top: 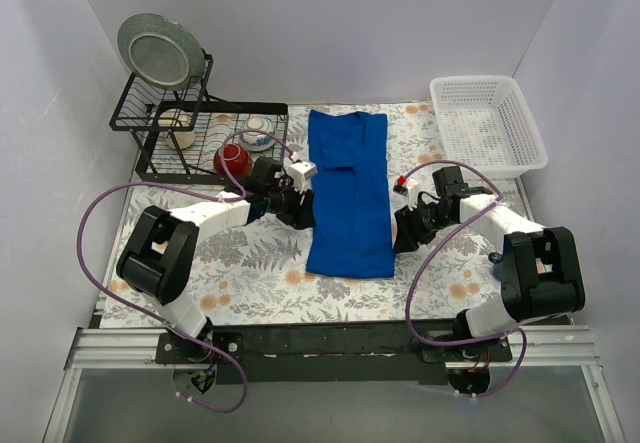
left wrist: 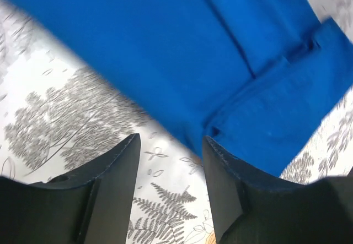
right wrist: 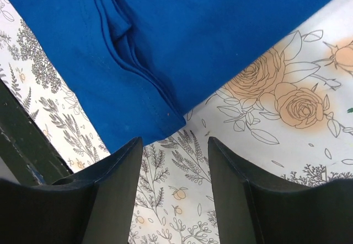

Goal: Roll the t-shirts
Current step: Roll the T-shirt to the center of the board.

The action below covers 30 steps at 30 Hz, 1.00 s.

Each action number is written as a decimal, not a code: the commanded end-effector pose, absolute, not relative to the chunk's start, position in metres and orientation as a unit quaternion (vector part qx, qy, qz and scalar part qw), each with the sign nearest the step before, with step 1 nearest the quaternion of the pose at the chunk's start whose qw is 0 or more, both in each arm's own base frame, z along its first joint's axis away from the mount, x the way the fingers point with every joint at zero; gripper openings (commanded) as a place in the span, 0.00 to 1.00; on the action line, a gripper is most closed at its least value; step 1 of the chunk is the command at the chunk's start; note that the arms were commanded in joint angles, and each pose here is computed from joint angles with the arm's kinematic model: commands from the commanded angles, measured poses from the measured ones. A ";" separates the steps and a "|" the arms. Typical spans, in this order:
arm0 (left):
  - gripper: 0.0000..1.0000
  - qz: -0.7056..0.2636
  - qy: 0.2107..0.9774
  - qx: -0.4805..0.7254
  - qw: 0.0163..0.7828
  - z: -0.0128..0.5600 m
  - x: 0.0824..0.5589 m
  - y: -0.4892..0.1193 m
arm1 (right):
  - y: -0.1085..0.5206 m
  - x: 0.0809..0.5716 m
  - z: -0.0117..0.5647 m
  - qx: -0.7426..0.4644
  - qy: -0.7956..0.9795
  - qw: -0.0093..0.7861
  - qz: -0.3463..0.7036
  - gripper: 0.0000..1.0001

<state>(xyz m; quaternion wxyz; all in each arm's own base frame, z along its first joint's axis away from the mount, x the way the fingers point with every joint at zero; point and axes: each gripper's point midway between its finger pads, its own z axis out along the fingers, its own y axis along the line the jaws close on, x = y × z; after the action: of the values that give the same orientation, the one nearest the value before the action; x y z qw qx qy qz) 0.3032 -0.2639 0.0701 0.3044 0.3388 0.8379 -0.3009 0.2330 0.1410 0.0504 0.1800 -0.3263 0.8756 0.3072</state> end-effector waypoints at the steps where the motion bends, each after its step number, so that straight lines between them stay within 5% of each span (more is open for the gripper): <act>1: 0.45 -0.365 0.852 0.265 0.268 0.087 0.297 -0.274 | 0.147 0.240 0.061 -0.308 0.879 0.181 0.317 0.59; 13: 0.35 -0.432 0.825 0.285 0.227 0.090 0.269 -0.285 | 0.145 0.243 0.061 -0.288 0.886 0.187 0.311 0.60; 30: 0.34 -0.424 0.834 0.291 0.200 0.063 0.270 -0.285 | 0.142 0.246 0.060 -0.282 0.890 0.191 0.304 0.60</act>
<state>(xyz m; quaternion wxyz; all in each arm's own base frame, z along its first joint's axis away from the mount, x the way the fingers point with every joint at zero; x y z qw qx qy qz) 0.2650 -0.2809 0.0577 0.1851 0.2761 0.8442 -0.4205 0.2329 0.1402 0.0486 0.1626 -0.2777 0.8965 0.3044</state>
